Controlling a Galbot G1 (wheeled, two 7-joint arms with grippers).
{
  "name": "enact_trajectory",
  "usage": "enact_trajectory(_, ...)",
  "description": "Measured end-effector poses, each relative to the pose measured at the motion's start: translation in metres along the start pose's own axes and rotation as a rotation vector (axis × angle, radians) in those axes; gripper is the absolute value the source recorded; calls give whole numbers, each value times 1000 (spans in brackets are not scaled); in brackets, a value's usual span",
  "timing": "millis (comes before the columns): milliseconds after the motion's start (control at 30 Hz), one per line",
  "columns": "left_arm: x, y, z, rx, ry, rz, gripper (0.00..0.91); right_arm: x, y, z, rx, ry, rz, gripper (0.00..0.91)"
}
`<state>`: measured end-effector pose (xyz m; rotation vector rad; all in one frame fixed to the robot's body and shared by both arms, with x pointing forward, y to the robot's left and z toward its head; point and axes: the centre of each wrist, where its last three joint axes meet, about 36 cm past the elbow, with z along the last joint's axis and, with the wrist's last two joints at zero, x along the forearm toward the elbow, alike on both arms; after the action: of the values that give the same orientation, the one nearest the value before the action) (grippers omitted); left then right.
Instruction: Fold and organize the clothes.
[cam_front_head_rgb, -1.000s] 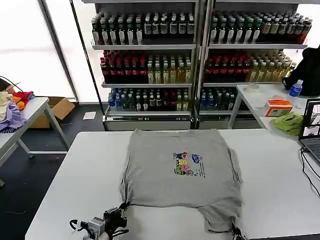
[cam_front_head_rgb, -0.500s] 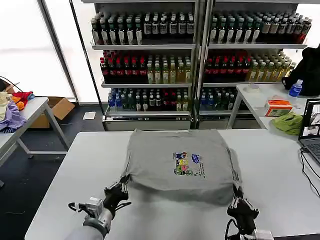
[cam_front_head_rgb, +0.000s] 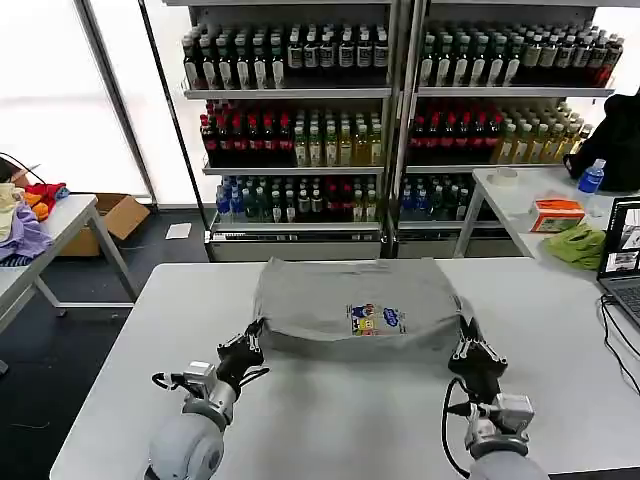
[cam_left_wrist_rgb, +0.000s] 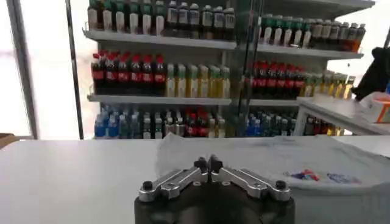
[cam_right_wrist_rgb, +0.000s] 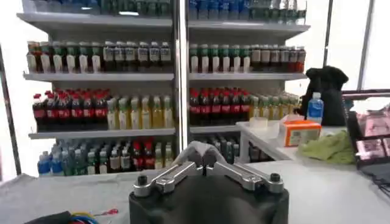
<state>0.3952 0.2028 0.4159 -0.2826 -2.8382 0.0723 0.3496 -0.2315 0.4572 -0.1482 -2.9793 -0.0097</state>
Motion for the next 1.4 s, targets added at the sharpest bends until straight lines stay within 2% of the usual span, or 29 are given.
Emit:
enact_trajectory(333, -26, 6, 4, -2, 34, -21, 0, -38, -2, 5, -20, 78, -10, 0)
enact_trajectory(700, -49, 13, 10, -41, 54, -36, 0, -67, 6, 16, -104, 146, -4, 0)
enact_trajectory(733, -50, 14, 9, -44, 53, -39, 10, -69, 7, 16, -112, 150, -2, 0)
enact_trajectory(767, -52, 15, 9, -46, 52, -42, 81, -72, 8, 16, -121, 154, 1, 0)
enact_trajectory(800, -53, 15, 8, -48, 49, -47, 705, -75, 9, 15, -130, 156, 4, 333)
enact_trajectory(833, -55, 15, 7, -50, 48, -52, 907, -77, 9, 14, -140, 158, 6, 635)
enact_trajectory(867, -56, 16, 7, -51, 45, -58, 907, -80, 10, 13, -155, 159, 10, 907)
enact_trajectory(1167, -54, 24, 5, -65, 49, -103, 907, -106, 17, -8, -280, 143, 29, 907)
enact_trajectory(1400, -46, 28, 2, -76, 54, -119, 907, -110, 18, -14, -315, 143, 46, 907)
